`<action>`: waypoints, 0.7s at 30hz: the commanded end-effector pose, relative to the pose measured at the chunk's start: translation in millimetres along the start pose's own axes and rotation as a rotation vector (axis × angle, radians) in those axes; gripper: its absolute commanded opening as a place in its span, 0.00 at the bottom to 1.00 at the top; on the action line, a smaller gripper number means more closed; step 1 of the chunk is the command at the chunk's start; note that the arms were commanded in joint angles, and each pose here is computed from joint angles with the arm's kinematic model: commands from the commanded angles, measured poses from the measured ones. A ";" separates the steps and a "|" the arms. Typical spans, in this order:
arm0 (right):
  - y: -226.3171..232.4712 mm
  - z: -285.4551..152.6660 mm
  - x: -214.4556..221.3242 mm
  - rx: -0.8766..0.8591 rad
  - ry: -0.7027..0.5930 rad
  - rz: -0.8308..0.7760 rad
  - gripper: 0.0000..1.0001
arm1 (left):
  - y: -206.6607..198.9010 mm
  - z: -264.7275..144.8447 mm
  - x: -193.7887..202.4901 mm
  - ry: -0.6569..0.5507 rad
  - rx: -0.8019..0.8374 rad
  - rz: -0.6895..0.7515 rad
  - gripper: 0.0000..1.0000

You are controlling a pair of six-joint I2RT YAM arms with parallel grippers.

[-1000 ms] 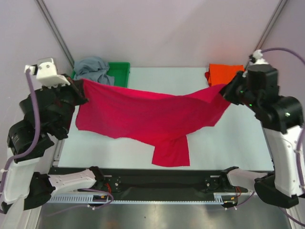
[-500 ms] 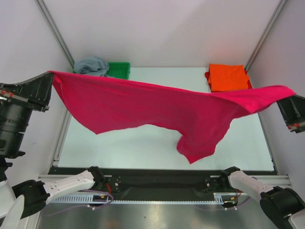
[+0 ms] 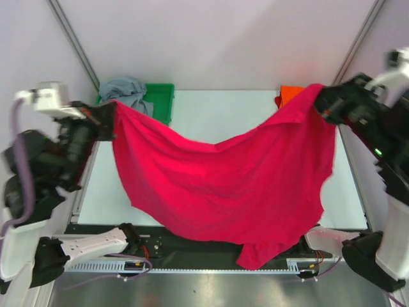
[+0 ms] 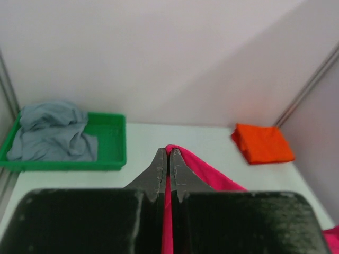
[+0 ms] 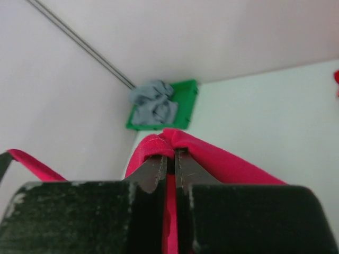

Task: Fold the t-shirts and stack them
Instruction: Flatten the tshirt out

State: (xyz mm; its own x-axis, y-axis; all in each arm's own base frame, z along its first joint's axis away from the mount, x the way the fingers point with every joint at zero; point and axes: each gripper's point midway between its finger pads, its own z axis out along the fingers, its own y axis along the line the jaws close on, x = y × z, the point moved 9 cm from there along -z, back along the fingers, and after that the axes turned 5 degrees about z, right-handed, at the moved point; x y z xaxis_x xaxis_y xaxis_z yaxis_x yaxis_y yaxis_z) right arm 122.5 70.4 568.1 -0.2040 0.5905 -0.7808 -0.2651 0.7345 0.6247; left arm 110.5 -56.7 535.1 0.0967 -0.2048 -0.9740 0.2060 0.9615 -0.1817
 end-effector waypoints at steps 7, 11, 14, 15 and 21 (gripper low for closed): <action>-76.6 140.0 58.0 0.244 0.242 -0.138 0.00 | 7.2 78.9 114.2 0.312 -0.263 0.118 0.00; -116.3 173.8 87.1 0.300 0.379 -0.124 0.00 | 27.5 102.9 155.5 0.403 -0.348 0.138 0.00; -139.9 197.5 107.0 0.342 0.474 -0.108 0.00 | 35.0 121.7 173.0 0.459 -0.373 0.131 0.00; -145.6 204.2 113.2 0.354 0.502 -0.099 0.00 | 36.1 129.9 182.3 0.495 -0.373 0.138 0.00; -148.7 198.1 116.1 0.368 0.582 -0.100 0.00 | 40.6 130.0 178.2 0.501 -0.364 0.106 0.00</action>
State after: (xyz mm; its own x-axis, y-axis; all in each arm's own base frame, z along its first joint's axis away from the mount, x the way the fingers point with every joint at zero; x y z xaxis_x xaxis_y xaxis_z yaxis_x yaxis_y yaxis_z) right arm 334.4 98.1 360.0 -0.7246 0.3370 -0.6011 0.0785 0.9069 0.4139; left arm 265.3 -79.5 346.8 -0.4734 -0.0049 -0.8808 -0.1359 0.9884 0.0676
